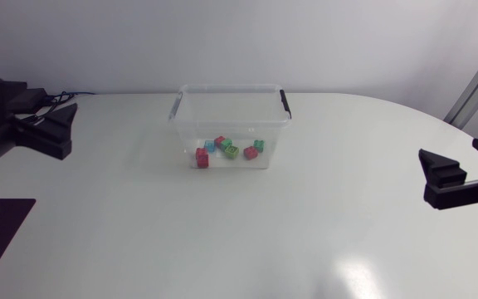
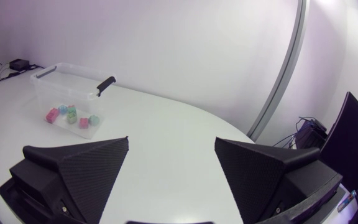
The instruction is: Place the duplo bricks in the container
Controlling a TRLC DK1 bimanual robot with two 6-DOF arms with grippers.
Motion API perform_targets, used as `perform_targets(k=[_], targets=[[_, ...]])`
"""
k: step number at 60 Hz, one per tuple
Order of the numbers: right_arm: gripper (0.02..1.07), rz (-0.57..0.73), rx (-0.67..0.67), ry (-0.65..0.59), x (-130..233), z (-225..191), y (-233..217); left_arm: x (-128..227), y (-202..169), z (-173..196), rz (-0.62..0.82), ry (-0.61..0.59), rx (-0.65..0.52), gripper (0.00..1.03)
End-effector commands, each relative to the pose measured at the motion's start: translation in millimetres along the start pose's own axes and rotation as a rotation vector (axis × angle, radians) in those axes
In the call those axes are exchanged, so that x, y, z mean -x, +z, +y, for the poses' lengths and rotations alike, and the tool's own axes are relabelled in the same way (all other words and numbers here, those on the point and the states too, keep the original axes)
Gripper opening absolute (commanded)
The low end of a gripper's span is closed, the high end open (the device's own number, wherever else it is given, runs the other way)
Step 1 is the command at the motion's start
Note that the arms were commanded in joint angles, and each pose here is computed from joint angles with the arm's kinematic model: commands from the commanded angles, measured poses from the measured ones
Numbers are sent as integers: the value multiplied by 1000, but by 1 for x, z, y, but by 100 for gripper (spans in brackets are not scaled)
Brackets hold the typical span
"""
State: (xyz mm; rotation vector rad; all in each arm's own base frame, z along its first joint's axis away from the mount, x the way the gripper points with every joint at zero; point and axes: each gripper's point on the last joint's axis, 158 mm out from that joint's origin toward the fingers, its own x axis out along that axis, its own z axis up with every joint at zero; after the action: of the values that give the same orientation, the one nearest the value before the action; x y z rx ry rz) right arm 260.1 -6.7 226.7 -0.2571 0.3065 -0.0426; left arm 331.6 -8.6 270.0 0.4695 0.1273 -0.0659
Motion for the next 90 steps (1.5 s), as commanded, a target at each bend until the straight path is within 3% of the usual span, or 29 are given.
perform_targets(k=[1, 7, 33, 34, 74, 90], targets=[[102, 11, 29, -22, 2, -3, -16, 19, -3, 0, -45, 26, 7, 99], [102, -22, 27, -32, 7, -4, -20, 37, -6, -2, -79, 44, 11, 99], [102, -122, -104, -7, -3, 9, -42, 55, -53, -25, -76, 39, 212, 99], [102, -159, 109, -89, 27, -8, -28, 84, -30, 0, -175, 161, -33, 99], [102, -193, 82, -127, 16, -10, -38, 82, -61, -7, -177, 197, -36, 99], [102, -212, -6, -88, 6, -1, -46, 75, -75, -20, -157, 148, 96, 99]])
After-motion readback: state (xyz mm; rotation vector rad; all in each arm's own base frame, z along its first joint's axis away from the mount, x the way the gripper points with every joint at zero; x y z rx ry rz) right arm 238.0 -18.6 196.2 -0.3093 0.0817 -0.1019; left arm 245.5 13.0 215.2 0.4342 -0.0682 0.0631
